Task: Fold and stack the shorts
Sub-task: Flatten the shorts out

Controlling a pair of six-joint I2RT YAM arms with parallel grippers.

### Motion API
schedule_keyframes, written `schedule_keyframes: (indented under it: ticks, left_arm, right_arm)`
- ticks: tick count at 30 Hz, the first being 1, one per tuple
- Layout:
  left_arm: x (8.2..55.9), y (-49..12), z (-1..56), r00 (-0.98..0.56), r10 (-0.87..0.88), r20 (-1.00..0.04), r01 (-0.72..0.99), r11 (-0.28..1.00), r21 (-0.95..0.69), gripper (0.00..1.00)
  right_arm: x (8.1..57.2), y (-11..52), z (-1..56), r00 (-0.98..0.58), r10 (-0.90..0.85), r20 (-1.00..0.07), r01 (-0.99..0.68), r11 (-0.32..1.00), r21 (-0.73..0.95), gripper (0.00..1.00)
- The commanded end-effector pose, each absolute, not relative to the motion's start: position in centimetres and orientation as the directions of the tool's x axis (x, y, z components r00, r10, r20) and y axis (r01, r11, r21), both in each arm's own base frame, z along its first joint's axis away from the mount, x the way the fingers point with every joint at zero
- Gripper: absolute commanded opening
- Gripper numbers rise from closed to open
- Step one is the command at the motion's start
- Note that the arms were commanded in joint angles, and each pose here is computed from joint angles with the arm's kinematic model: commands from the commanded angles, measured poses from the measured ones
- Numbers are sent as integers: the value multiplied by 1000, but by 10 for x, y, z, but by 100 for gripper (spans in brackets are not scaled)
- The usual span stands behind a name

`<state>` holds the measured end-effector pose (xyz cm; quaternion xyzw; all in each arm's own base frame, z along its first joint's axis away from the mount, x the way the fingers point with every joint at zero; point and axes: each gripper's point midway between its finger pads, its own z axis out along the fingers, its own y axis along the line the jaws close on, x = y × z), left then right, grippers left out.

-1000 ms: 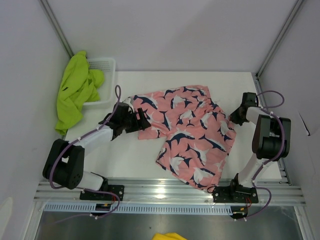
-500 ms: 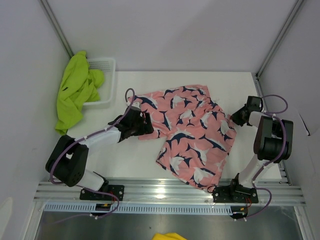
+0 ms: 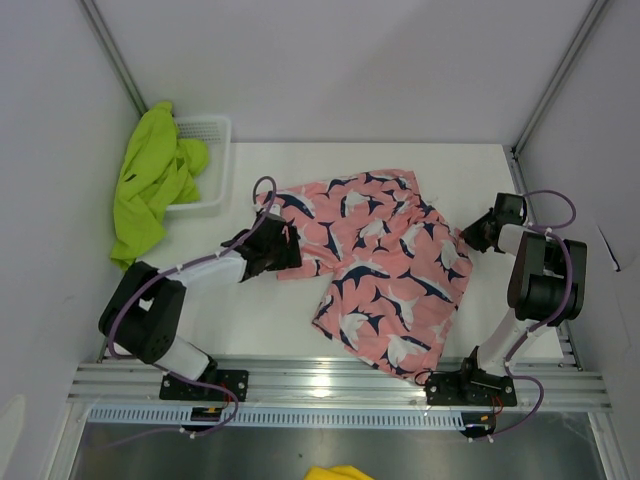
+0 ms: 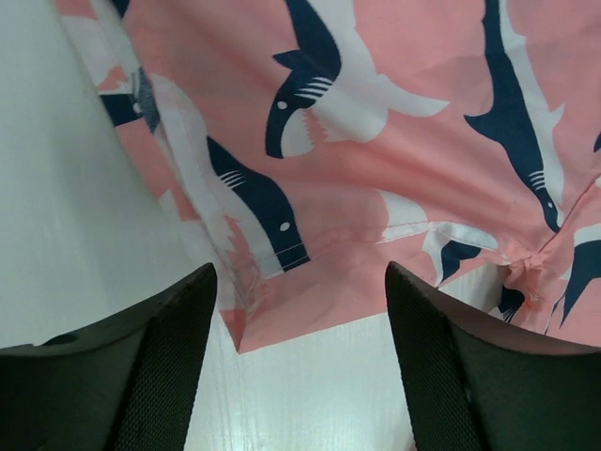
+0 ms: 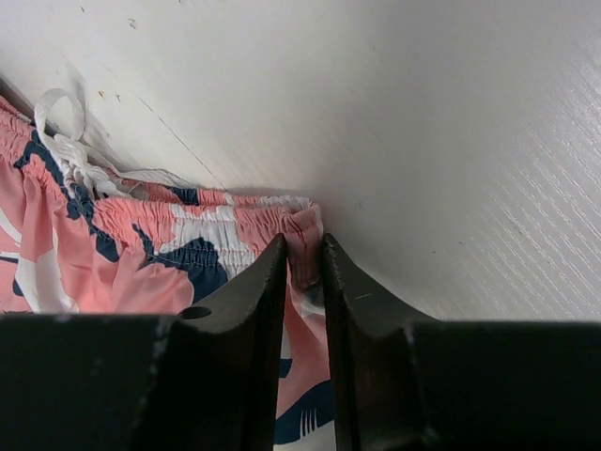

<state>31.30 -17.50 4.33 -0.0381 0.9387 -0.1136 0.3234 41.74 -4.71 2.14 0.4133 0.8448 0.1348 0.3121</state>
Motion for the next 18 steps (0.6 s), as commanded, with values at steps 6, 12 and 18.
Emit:
schedule_keyframes:
  ticks: [6,12,18]
  left_arm:
    - [321,-204,53,-751,-125,-648,146,926,-348,34]
    - [305,-204,68,-713,-136,-688,210,895,-394,0]
    - [273,-197,62,-724,-146,-674,232,869,-437,0]
  right_arm:
    - [388,-44,-8,-515,784,-346,665,620,416,23]
    - [388,-44,-9,-514,788,-340,665,616,422,23]
    - [388,-45,-9,-512,789,-338,665,614,425,22]
